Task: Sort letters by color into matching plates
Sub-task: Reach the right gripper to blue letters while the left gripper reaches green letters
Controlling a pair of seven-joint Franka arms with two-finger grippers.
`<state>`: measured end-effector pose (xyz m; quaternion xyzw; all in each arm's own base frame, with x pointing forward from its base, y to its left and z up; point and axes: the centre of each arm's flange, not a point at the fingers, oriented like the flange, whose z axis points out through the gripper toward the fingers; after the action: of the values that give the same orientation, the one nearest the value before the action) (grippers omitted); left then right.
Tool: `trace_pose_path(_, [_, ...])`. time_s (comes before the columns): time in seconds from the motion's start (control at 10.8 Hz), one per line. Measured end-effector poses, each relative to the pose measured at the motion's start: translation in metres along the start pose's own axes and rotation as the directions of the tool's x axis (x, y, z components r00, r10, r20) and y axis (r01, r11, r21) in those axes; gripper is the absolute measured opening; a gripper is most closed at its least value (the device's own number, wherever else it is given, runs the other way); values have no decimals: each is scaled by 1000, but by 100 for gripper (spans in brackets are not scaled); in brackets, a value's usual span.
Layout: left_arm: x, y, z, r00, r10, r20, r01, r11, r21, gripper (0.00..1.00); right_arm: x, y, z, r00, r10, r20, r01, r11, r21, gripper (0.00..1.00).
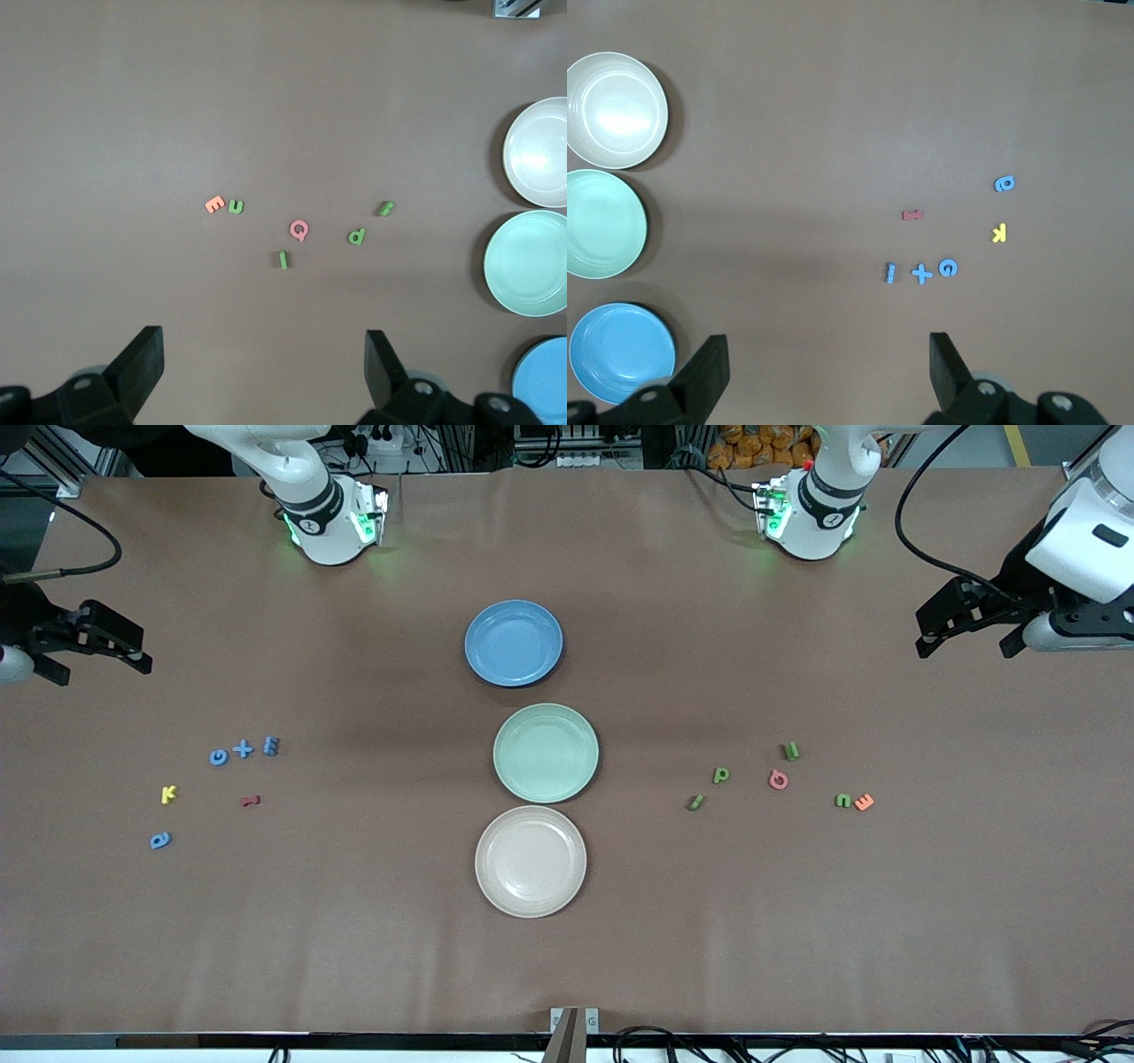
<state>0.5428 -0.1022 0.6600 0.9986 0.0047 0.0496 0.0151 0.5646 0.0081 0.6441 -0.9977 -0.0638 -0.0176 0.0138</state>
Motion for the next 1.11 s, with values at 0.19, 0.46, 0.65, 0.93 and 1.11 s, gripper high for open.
trace_pose_path(0.19, [-1, 0, 1, 1000, 0, 11, 0, 1000, 2, 100, 1, -1, -1, 1000, 16, -6, -16, 1000, 0, 100])
trace_pose_path(0.46, [-2, 0, 2, 1000, 0, 21, 0, 1000, 4, 100, 2, -8, -1, 998, 61, -10, -61, 998, 0, 100])
trace_pose_path(0.65, [-1, 0, 7, 999, 0, 33, -1, 1000, 5, 100, 2, -8, -1, 998, 62, -9, -62, 998, -4, 100])
trace_pose_path(0.93, [17, 13, 62, 991, 21, 129, -22, 1000, 8, 100, 8, 4, 28, 995, 86, 56, -86, 996, -12, 100])
trace_pose_path(1.11, [27, 38, 105, 982, 63, 178, -63, 998, -3, 100, 23, 31, 76, 984, 124, 131, -124, 992, -11, 100])
